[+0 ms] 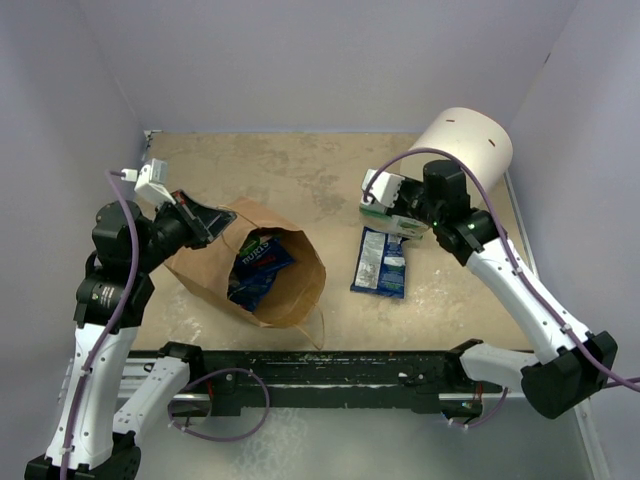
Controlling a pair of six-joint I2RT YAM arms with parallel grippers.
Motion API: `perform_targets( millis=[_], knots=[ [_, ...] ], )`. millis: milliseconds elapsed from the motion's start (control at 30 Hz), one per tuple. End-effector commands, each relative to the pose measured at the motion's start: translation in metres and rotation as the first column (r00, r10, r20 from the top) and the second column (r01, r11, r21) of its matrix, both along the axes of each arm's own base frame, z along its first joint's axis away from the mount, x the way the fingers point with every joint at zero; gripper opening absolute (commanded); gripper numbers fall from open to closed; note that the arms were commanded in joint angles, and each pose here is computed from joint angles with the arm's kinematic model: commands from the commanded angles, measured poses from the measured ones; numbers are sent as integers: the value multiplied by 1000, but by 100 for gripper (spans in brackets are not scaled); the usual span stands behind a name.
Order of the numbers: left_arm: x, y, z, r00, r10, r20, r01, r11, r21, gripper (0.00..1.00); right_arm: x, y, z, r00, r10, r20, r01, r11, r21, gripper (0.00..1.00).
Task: Take the snacks out of the paper bag
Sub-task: Place the snack at the center of the board.
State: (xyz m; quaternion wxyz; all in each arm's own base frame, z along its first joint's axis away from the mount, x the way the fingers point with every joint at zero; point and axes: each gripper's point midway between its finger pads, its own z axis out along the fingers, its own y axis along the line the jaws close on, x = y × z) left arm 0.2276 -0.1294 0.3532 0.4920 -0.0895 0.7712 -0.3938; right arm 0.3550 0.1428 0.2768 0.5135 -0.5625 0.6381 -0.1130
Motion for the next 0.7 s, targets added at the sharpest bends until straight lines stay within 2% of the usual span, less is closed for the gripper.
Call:
perform_targets(
  millis=[0,233,400,567,667],
  knots=[
    [-2,-1,15,998,-13,61,13,1000,1,0,-31,13,3,995,87,-50,-81,991,107,0],
    [-1,-1,12,999,-12,51,12,1000,-4,0,-79,49,-52,951,179,-251,-137,974,178,0],
    [0,-1,13,999,-7,53,7,1000,-3,0,-130,67,-110,827,276,-490,-224,961,163,0],
    [1,2,13,998,9,56,-9,1000,1,0,-159,68,-148,723,320,-613,-274,946,170,0],
    [1,2,13,999,9,53,-9,1000,0,0,-161,65,-170,713,290,-639,-269,954,133,0]
  ],
)
